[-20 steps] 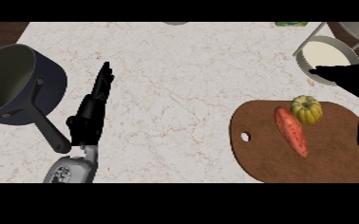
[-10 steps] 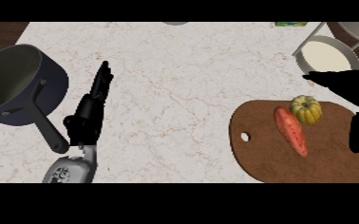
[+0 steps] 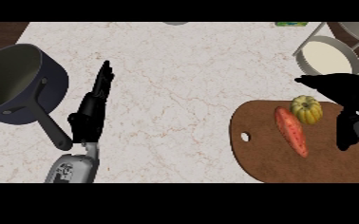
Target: Pick the squash from the cutting board and place it in the tiered basket
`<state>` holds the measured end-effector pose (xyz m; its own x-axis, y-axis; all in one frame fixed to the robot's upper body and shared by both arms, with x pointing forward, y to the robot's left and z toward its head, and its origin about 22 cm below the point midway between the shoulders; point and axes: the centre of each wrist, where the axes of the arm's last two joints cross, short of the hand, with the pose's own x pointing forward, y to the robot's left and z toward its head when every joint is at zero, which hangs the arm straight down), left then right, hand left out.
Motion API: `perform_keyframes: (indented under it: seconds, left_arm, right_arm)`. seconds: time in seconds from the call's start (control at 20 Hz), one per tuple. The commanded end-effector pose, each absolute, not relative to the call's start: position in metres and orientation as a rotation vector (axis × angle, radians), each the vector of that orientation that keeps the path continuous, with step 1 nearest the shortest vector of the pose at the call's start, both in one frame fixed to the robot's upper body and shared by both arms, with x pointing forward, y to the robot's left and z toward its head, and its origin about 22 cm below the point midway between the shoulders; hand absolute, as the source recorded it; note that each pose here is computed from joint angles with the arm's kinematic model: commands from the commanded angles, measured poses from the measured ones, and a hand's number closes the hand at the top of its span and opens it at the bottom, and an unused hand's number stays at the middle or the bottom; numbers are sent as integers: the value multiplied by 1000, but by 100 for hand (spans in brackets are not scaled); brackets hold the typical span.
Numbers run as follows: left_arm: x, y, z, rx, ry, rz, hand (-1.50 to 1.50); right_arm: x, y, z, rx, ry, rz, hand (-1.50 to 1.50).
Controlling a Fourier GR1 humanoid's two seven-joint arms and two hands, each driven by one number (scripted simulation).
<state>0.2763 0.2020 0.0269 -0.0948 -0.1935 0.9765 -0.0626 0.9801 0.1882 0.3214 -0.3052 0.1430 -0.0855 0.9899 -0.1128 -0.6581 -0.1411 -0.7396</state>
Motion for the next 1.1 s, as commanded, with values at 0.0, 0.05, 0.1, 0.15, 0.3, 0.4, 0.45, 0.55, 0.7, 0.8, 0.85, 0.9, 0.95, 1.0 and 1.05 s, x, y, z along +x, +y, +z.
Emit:
perform_keyframes:
  seconds: [0.0, 0.05, 0.1, 0.15, 0.3, 0.4, 0.45, 0.55, 0.7, 0.8, 0.85, 0.9, 0.95, 1.0, 1.05]
  left_arm:
    - [274, 213, 36, 165, -1663, -116, 0]
    - [268, 193, 39, 181, -1664, -119, 0]
    - [278, 197, 23, 197, -1676, -108, 0]
    - [269, 201, 48, 180, -1660, -82, 0]
    - [289, 201, 38, 185, -1661, -117, 0]
    - [269, 198, 21, 212, -1662, -108, 0]
    - [278, 203, 28, 188, -1673, -114, 0]
    - [270, 218, 46, 191, -1652, -124, 0]
    - [274, 189, 25, 200, -1665, -104, 0]
    - [267, 208, 34, 188, -1664, -111, 0]
    - [275, 211, 28, 195, -1684, -106, 0]
    - [266, 197, 36, 180, -1670, -94, 0]
    - [273, 220, 31, 171, -1647, -108, 0]
    - [275, 183, 17, 188, -1675, -105, 0]
    - [271, 207, 28, 193, -1663, -107, 0]
  right_arm:
    - [325, -295, 137, -735, -600, 1601, -150]
    - [326, -291, 126, -717, -591, 1596, -150]
    - [330, -303, 118, -748, -590, 1583, -150]
    - [322, -306, 129, -728, -604, 1582, -150]
    - [330, -282, 118, -717, -586, 1588, -150]
    - [325, -311, 109, -707, -589, 1572, -150]
    - [318, -301, 102, -723, -584, 1575, -150]
    - [331, -307, 107, -711, -600, 1559, -150]
    - [317, -314, 94, -708, -614, 1580, -150]
    - [333, -309, 93, -704, -597, 1565, -150]
    - [337, -320, 103, -710, -614, 1540, -150]
    - [327, -307, 102, -695, -609, 1555, -150]
    - [335, -314, 91, -696, -601, 1550, -150]
    - [329, -309, 83, -689, -634, 1547, -150]
    - [316, -311, 103, -683, -633, 1541, -150]
